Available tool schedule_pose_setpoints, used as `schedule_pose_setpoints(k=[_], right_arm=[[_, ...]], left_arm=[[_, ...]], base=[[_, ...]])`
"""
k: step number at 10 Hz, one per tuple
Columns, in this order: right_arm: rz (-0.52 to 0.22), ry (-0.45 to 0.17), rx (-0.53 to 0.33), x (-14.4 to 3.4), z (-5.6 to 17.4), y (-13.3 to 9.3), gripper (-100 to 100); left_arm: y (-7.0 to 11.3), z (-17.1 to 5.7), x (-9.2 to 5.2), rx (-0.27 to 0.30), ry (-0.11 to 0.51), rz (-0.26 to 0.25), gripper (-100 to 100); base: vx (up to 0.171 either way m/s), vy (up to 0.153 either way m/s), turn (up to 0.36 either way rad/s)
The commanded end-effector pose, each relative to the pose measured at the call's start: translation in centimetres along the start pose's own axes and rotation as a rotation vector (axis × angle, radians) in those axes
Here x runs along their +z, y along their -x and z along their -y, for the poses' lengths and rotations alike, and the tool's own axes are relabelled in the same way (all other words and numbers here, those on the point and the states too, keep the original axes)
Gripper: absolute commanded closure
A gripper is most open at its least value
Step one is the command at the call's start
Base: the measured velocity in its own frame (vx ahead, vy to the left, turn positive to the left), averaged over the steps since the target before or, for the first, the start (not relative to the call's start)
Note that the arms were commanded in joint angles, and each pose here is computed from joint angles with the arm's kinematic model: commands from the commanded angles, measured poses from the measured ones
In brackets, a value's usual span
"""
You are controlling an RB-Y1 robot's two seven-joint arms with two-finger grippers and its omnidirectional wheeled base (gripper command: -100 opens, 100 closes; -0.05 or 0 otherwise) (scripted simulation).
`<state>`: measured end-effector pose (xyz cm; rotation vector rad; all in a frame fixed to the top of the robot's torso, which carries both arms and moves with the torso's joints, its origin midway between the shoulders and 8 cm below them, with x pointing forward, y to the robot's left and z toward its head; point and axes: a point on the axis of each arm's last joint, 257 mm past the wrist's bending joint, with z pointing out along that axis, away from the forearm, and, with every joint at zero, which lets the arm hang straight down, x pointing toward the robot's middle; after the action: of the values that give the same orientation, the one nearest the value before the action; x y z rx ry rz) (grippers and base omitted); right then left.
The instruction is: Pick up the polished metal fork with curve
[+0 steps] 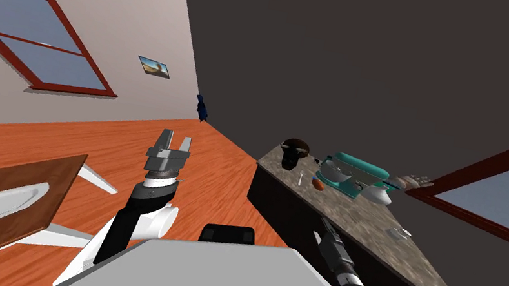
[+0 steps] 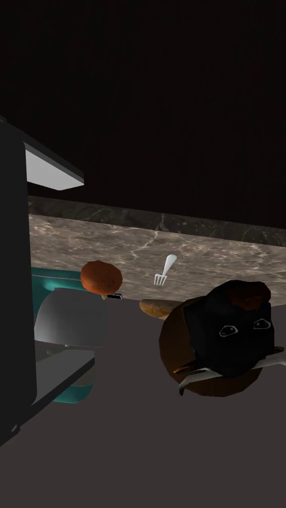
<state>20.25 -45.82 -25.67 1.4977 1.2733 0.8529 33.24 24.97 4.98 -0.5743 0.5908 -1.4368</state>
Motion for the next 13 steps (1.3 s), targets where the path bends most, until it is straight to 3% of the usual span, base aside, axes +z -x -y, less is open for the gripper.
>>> schedule_pose_setpoints(k=[1, 3, 4, 5, 6, 8, 11, 12, 13], right_arm=[[0.017, -0.058, -0.007, -1.1, 1.4, 0.9, -100], [0.058, -0.21, -0.033, -3.6, 4.9, 4.2, -100], [0.063, -0.226, -0.035, -4.2, 5.3, 4.4, -100], [0.085, -0.306, -0.05, -5.9, 7.0, 6.1, -100], [0.086, -0.308, -0.051, -6.0, 7.0, 6.1, -100], [0.128, -0.452, -0.082, -9.1, 9.5, 9.3, -100], [0.152, -0.546, -0.104, -11.7, 11.0, 11.0, -100], [0.17, -0.617, -0.123, -13.6, 11.9, 12.4, -100], [0.171, -0.62, -0.123, -13.7, 12.0, 12.4, -100]], left_arm=[[0.0, 0.0, 0.0, 0.0, 0.0, 0.0, 0], [0.0, 0.0, 0.0, 0.0, 0.0, 0.0, 0], [0.0, 0.0, 0.0, 0.0, 0.0, 0.0, 0], [0.0, 0.0, 0.0, 0.0, 0.0, 0.0, 0], [0.0, 0.0, 0.0, 0.0, 0.0, 0.0, 0], [0.0, 0.0, 0.0, 0.0, 0.0, 0.0, 0], [0.0, 0.0, 0.0, 0.0, 0.0, 0.0, 0], [0.0, 0.0, 0.0, 0.0, 0.0, 0.0, 0], [0.0, 0.0, 0.0, 0.0, 0.0, 0.0, 0]], base=[[-0.004, 0.011, 0.257], [0.004, 0.015, 0.433], [0.012, 0.002, 0.328], [0.014, -0.003, 0.395], [0.014, -0.011, 0.291], [0.03, -0.017, 0.403], [0.03, -0.028, 0.328], [0.031, -0.032, 0.381], [0.028, -0.03, 0.219]])
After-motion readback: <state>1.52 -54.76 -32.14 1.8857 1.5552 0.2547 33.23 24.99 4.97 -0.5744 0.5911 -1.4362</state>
